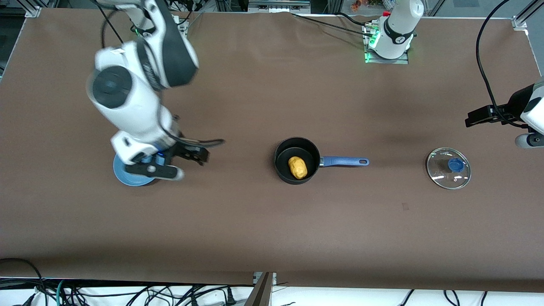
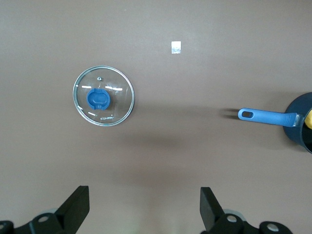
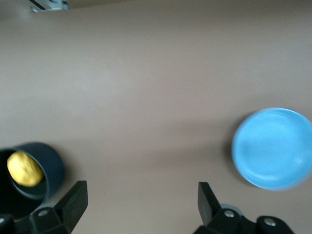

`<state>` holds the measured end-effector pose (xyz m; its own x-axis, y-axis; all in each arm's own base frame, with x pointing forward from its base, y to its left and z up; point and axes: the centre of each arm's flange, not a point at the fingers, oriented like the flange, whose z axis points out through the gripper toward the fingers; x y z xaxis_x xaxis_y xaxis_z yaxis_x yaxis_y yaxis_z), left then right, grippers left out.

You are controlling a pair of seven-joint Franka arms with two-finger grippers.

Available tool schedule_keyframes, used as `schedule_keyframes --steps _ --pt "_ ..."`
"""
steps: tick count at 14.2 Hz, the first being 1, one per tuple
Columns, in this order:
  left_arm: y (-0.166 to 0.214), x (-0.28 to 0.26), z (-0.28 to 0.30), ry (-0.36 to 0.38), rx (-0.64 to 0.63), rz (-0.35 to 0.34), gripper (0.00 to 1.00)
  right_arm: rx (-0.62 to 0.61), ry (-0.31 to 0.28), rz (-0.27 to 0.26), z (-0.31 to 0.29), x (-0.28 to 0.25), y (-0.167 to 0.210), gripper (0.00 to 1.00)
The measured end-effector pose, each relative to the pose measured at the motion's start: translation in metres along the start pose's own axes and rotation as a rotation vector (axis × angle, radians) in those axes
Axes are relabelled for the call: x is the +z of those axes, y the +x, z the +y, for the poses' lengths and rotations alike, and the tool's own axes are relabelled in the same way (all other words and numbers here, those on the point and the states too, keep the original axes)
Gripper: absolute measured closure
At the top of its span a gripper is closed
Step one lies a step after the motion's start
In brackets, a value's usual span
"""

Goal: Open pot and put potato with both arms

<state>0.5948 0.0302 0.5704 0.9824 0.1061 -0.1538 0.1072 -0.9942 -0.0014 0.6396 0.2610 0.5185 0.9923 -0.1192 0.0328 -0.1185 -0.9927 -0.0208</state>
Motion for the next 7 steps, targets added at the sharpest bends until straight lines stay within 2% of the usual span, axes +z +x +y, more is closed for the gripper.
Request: schedule_keyframes --steps 4,7 --pt "0.0 -0.001 0.0 -0.001 -0.001 0.003 0.0 -0.005 0.042 -0.066 0.103 -0.068 -0.037 0.0" --pt "0.0 -0.001 0.001 -0.015 -0.002 0.002 0.0 -0.011 0.01 -0.076 0.165 -0.087 -0.069 0.0"
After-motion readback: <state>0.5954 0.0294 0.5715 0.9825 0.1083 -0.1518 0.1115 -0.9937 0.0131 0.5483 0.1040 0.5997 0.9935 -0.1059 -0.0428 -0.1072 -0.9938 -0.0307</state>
